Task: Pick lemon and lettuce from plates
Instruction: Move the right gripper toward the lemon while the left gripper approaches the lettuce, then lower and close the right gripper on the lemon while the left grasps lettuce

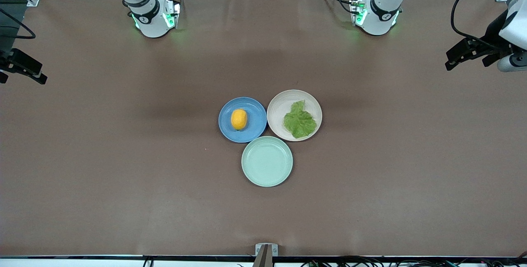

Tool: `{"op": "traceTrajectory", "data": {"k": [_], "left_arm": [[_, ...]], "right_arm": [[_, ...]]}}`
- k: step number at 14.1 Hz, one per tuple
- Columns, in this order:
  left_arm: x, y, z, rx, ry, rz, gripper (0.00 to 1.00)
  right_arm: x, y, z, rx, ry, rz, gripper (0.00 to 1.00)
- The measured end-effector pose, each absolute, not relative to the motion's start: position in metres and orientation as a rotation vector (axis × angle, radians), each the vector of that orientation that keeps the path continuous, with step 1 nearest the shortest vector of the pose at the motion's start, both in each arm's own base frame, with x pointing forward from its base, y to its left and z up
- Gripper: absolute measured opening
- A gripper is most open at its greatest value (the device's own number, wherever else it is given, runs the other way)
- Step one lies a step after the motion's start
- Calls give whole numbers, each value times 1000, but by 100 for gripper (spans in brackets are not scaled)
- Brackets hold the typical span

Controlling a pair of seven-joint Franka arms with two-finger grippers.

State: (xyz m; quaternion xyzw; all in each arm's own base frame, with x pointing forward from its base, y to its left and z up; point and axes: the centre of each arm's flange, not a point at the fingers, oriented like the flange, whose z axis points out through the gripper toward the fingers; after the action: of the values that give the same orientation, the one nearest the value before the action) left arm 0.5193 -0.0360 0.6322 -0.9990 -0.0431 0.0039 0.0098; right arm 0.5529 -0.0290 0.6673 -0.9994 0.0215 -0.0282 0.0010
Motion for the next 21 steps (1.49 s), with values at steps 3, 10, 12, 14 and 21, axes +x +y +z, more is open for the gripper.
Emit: {"op": "traceTrajectory", "data": {"k": [3, 10, 12, 14, 21], "left_arm": [[532, -43, 608, -3118, -122, 87, 100], [556, -135, 510, -3092, -447, 85, 100], [559, -148, 472, -3068, -621, 83, 100], [561, -161, 436, -3026, -795, 119, 100], [554, -256, 344, -2757, -1502, 221, 100]], "right_arm": [[553, -29, 667, -3138, 68, -89, 100], [556, 38, 661, -3133, -109, -72, 100], [560, 91, 644, -3130, -236, -26, 100], [564, 139, 621, -3129, -344, 26, 100], [563, 261, 538, -3116, -545, 179, 100]]}}
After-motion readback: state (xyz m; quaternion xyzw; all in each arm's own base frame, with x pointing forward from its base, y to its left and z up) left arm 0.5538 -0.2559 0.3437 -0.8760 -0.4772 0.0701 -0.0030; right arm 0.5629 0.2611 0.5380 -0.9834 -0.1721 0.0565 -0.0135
